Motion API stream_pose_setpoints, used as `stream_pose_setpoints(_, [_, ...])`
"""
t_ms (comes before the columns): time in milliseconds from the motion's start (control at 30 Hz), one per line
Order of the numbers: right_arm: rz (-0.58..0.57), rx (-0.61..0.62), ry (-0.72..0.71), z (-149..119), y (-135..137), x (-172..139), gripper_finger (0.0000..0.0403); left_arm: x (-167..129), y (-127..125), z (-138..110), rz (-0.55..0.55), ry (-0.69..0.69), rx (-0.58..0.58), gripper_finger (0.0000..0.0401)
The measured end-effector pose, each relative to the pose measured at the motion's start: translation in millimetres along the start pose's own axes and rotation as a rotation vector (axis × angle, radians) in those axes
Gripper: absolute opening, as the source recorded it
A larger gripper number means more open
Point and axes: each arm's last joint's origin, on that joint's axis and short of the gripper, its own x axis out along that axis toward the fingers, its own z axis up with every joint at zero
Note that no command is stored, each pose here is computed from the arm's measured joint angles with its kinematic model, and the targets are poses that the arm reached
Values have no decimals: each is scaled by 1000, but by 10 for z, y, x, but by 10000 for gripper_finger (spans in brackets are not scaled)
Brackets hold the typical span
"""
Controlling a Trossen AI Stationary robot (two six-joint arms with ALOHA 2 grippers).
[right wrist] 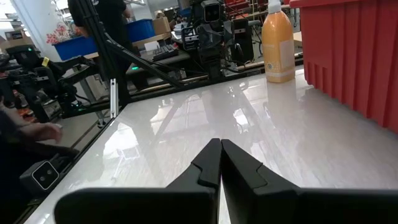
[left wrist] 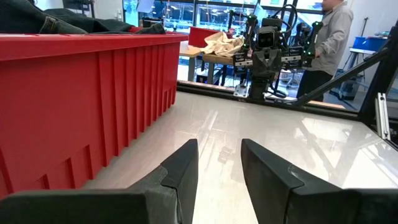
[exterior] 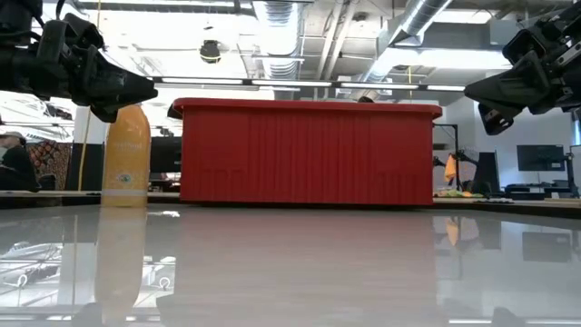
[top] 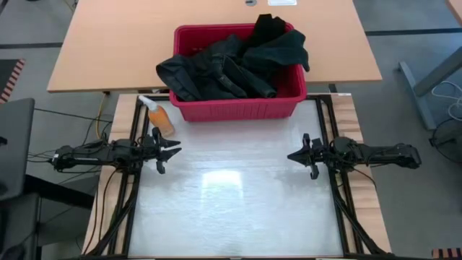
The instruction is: Fold Laundry from Bin
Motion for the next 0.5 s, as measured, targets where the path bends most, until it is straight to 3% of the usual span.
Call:
stream_pose_setpoints(233, [0, 0, 0, -1, 0, 0, 38, 0, 0, 1, 0, -1, 11, 112])
stream_pose_setpoints(367, [0, 0, 0, 0, 0, 0, 38, 0, 0, 2, 1, -2, 122, 112])
stream_pose_setpoints(500, [0, 0, 0, 1, 0, 0, 38, 0, 1, -1, 1, 0, 154, 112])
